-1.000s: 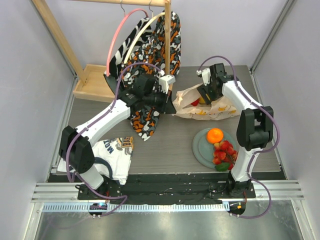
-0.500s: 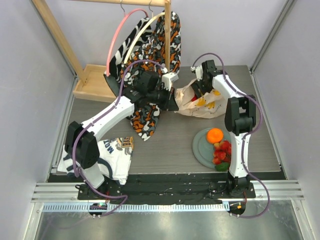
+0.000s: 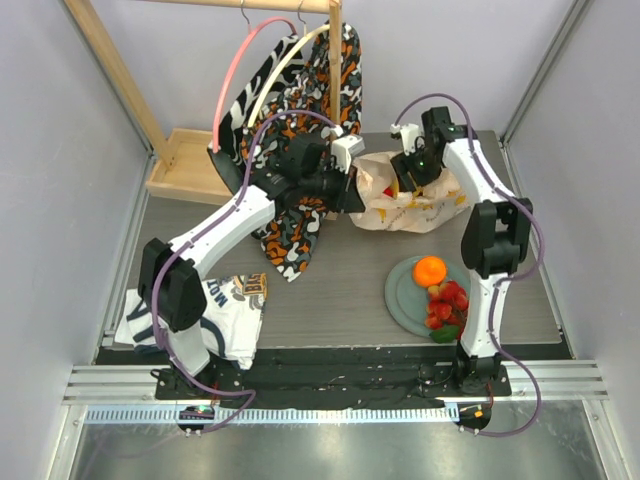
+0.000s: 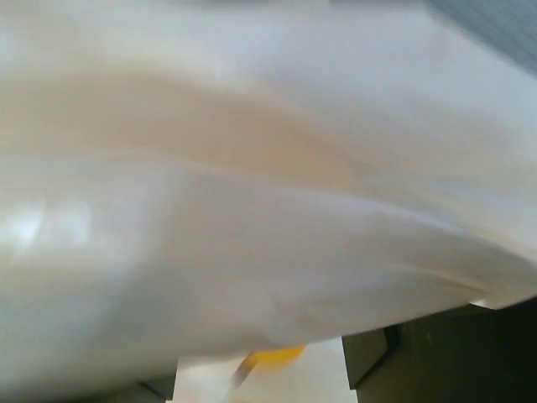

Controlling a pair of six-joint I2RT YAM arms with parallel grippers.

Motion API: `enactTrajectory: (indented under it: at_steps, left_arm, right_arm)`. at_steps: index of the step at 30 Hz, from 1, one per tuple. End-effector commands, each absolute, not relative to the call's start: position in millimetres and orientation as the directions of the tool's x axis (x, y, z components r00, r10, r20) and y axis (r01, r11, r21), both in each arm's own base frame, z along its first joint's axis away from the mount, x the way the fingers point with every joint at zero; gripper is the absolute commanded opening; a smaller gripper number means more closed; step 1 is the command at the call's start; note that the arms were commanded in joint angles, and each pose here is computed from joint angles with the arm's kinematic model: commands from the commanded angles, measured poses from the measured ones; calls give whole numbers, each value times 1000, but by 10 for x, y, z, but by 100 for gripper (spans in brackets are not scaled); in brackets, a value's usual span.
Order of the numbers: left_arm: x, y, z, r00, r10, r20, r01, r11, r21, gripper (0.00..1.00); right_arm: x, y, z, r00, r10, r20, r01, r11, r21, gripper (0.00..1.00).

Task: Take the fake fruits out of the plastic bag
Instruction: Take out the fake fruit from the plastic bag, then place the fake fruit on the plate.

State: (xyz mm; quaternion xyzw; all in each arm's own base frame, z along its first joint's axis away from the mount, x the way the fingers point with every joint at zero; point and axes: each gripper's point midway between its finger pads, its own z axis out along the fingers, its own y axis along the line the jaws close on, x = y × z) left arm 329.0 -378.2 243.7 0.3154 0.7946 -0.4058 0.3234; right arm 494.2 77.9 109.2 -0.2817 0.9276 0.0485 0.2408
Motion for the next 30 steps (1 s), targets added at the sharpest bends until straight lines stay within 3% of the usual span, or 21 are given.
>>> enactTrajectory:
  at_steps: [1, 6, 13, 18, 22, 24, 27, 30]
  left_arm:
    - [3451, -3878, 2632, -529, 210, -822, 794, 464, -392, 0]
    - [3484, -3914, 2640, -530, 203, -824, 793, 464, -395, 0]
    - [3435, -3907, 2621, -541, 201, -817, 788, 462, -408, 0]
    - [3487, -3853, 2563, -533, 211, -819, 781, 496, -380, 0]
    - [3537, -3840, 2558, -530, 207, -823, 774, 515, -369, 0]
    - [3569, -3828, 2563, -536, 198, -821, 764, 527, -372, 0]
    - [3565, -3802, 2674, -526, 179, -831, 764, 528, -370, 0]
    - [3551, -3724, 2724, -508, 182, -842, 766, 542, -345, 0]
  right_arm:
    - [4271, 1061, 1850, -638, -521, -568, -670, 738, 76, 32]
    - [3833, 1177, 2208, -565, -523, -639, -737, 667, 105, 31]
    - [3944, 1192, 2685, -471, -409, -782, -670, 742, 15, 30]
    - [3593, 1501, 3375, -361, -384, -850, -780, 624, 50, 31]
    - [2730, 1697, 2951, -280, -660, -698, -938, 341, 53, 30]
    - [2404, 1649, 2614, -254, -745, -618, -961, 266, 74, 30]
    - [2165, 1577, 2203, -146, -845, -514, -987, 157, 22, 30]
    - [2276, 1400, 1839, 6, -919, -394, -994, 39, -105, 29]
